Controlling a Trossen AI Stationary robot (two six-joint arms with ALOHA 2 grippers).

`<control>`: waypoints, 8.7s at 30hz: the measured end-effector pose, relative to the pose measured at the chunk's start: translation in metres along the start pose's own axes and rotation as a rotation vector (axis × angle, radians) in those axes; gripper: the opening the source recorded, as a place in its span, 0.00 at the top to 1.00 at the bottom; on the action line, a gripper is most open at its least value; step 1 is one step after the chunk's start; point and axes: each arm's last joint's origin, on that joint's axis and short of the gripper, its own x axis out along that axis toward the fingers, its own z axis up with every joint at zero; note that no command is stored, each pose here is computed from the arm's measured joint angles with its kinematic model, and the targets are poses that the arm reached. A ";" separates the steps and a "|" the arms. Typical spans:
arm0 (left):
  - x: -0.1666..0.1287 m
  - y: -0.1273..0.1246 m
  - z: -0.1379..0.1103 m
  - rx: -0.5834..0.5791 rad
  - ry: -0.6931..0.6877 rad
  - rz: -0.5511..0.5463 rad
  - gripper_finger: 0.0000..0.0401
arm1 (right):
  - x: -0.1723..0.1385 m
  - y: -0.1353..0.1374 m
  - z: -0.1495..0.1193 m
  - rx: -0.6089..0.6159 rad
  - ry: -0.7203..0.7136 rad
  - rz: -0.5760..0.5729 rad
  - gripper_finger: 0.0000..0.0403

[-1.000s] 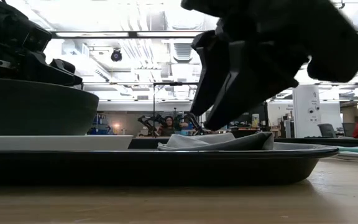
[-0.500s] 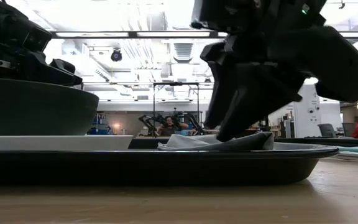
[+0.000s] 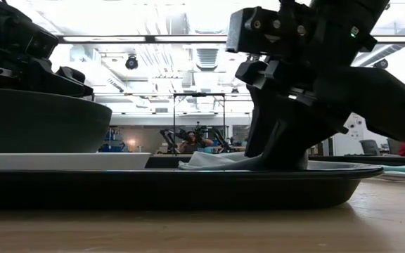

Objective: Set up tray
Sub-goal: Put the gray napkin on the black tray to the right side of the white plate, then put the white fork on the gray napkin

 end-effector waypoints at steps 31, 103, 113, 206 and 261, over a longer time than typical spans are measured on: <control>0.000 0.000 0.000 0.000 0.000 0.000 0.85 | -0.024 0.021 0.003 -0.123 -0.095 -0.048 0.98; 0.000 0.000 0.000 0.000 -0.001 0.000 0.85 | -0.049 -0.009 -0.014 -0.054 -0.227 0.261 0.57; 0.000 0.000 0.000 0.000 -0.001 0.000 0.85 | -0.026 -0.052 -0.009 -0.020 -0.263 0.339 0.55; 0.000 0.000 0.000 0.000 -0.003 0.000 0.85 | -0.047 -0.122 -0.063 0.753 0.245 0.149 0.67; 0.000 0.000 0.000 0.000 0.003 -0.001 0.85 | -0.008 -0.067 -0.085 1.281 0.547 0.068 0.74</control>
